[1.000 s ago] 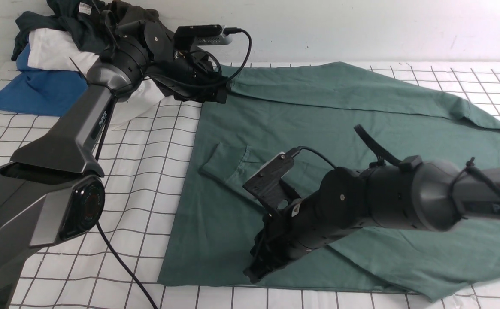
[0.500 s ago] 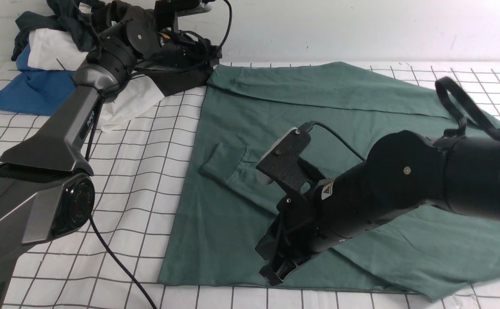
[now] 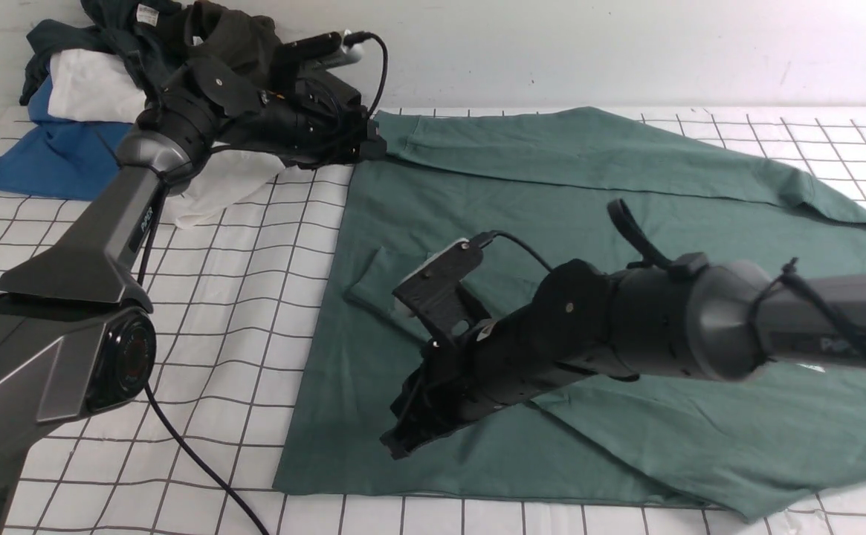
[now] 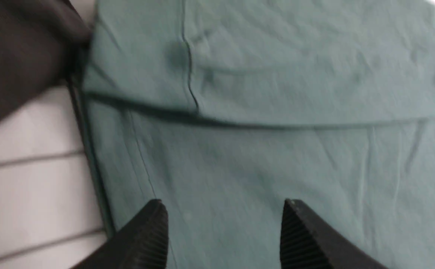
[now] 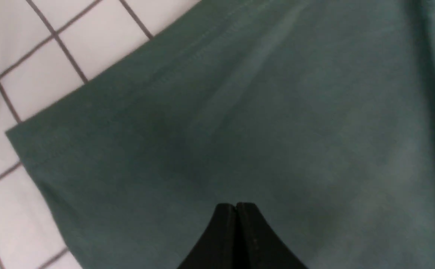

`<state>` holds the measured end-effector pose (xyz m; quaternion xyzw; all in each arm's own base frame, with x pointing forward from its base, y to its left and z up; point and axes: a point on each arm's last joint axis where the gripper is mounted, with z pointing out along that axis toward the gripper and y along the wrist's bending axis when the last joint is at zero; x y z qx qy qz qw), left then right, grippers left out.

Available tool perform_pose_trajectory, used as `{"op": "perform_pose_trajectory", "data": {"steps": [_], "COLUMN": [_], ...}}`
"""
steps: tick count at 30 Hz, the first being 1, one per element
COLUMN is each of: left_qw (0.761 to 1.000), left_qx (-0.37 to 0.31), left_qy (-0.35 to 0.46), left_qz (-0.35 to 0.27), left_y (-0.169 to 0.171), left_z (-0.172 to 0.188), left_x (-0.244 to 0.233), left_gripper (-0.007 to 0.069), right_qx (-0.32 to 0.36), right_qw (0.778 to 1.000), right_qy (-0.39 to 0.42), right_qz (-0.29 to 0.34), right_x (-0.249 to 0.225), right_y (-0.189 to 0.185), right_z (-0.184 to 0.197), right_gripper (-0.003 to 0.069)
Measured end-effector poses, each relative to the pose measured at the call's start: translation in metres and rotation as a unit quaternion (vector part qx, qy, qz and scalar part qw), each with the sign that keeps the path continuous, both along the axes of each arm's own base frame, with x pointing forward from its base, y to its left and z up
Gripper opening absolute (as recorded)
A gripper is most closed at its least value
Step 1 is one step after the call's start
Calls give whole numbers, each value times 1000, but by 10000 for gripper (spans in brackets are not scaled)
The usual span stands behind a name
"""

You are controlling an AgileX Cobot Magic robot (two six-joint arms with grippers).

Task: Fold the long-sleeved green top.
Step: Use the left arm to clamp the cuff farthest from it

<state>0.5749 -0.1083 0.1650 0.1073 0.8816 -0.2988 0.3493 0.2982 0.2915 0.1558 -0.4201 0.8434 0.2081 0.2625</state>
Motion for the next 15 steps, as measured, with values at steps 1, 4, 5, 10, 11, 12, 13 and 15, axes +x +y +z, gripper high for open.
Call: {"op": "perform_pose_trajectory", "data": {"steps": [1,4,5,10,11,12,13,15], "left_qw": [1000,999,998,996,995,995,995,995], "left_qx": [5,18,20,21,24,26,27,28], "left_qy": [11,36,44,84,91,94,93,91], "left_qz": [-9,-29,-32,-24,-18,-13,-12,-5], "left_y": [0,-1,-1,0,1,2,2,3], "left_z": [-2,-5,-7,-10,-11,-12,-12,-12], "left_x": [-2,-7,-8,-12,-12,-12,-12,-11], "left_gripper": [381,381,381,381,379,371,370,360], "right_qx": [0,-7,-9,-16,-21,-27,-28,-38], "right_qw": [1000,999,998,998,997,996,996,995], "right_qy": [6,37,43,54,56,56,55,49], "right_qz": [8,33,34,36,44,58,61,84], "right_x": [-1,-9,-11,-22,-29,-36,-38,-48], "right_y": [4,10,10,9,11,13,14,19], "right_z": [-2,-10,-12,-17,-18,-19,-19,-19], "right_gripper": [-10,-10,-10,-10,-10,-10,-10,-10]}}
